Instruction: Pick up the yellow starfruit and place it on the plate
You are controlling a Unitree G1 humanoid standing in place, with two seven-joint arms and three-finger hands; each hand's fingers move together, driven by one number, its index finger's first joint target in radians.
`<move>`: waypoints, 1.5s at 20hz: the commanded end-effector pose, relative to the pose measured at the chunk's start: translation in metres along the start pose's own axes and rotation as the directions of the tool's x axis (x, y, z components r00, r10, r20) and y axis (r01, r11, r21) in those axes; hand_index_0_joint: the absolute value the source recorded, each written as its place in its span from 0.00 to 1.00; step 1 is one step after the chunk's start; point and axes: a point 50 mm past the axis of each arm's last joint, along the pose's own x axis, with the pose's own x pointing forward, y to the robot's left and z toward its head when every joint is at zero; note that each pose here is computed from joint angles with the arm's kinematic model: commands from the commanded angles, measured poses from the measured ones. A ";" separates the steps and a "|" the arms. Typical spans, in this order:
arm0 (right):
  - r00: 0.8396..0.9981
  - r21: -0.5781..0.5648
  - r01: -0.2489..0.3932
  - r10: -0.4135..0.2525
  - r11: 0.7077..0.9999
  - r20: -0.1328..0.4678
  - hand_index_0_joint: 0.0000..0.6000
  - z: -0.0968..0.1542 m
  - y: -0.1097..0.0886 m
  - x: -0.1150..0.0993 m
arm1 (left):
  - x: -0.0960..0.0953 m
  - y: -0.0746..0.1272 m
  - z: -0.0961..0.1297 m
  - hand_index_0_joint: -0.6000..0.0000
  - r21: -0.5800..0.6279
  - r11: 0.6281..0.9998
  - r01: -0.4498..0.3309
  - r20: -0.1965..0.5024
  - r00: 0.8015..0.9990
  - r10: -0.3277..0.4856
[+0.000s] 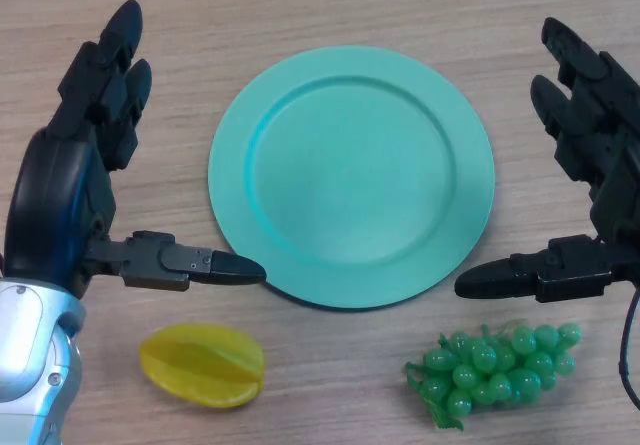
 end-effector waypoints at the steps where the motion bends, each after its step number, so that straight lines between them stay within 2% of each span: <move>1: 0.976 -0.068 0.044 -0.029 0.997 0.218 0.00 0.030 -0.008 -0.003 | -0.002 0.006 0.027 1.00 0.034 0.999 -0.041 0.168 0.985 0.035; 7: 0.978 -0.064 0.053 -0.039 0.997 0.204 0.00 0.027 -0.008 -0.004 | -0.001 0.010 0.031 1.00 0.061 0.996 -0.060 0.186 0.981 0.047; 11: 0.977 -0.093 0.061 -0.041 0.994 0.207 0.00 0.025 -0.008 0.000 | -0.010 0.008 0.033 1.00 0.072 0.996 -0.045 0.182 0.983 0.031; 15: 0.983 -0.114 0.039 -0.017 0.993 0.183 0.00 0.018 -0.002 0.009 | -0.022 0.013 0.035 1.00 0.043 0.999 -0.011 0.143 0.990 0.004; 17: 0.986 -0.122 0.020 0.001 0.992 0.169 0.00 0.016 0.001 0.015 | -0.029 0.016 0.036 1.00 0.078 0.996 0.053 0.111 0.992 -0.061; 20: 0.983 -0.117 0.007 0.015 0.993 0.183 0.00 0.015 0.007 0.019 | -0.046 0.016 0.031 1.00 0.238 0.956 0.172 0.056 0.980 -0.190; 23: 0.984 -0.094 0.000 0.016 0.996 0.177 0.00 0.014 0.008 0.021 | -0.051 0.023 0.029 1.00 0.349 0.923 0.163 0.063 0.978 -0.197; 25: 0.983 -0.096 0.001 0.016 0.995 0.181 0.00 0.015 0.007 0.023 | -0.053 0.023 0.028 1.00 0.453 0.878 0.156 0.101 0.969 -0.224; 30: 0.980 -0.096 0.000 0.019 0.995 0.199 0.00 0.015 0.006 0.025 | -0.061 0.016 0.010 1.00 0.501 0.830 0.246 0.034 0.953 -0.302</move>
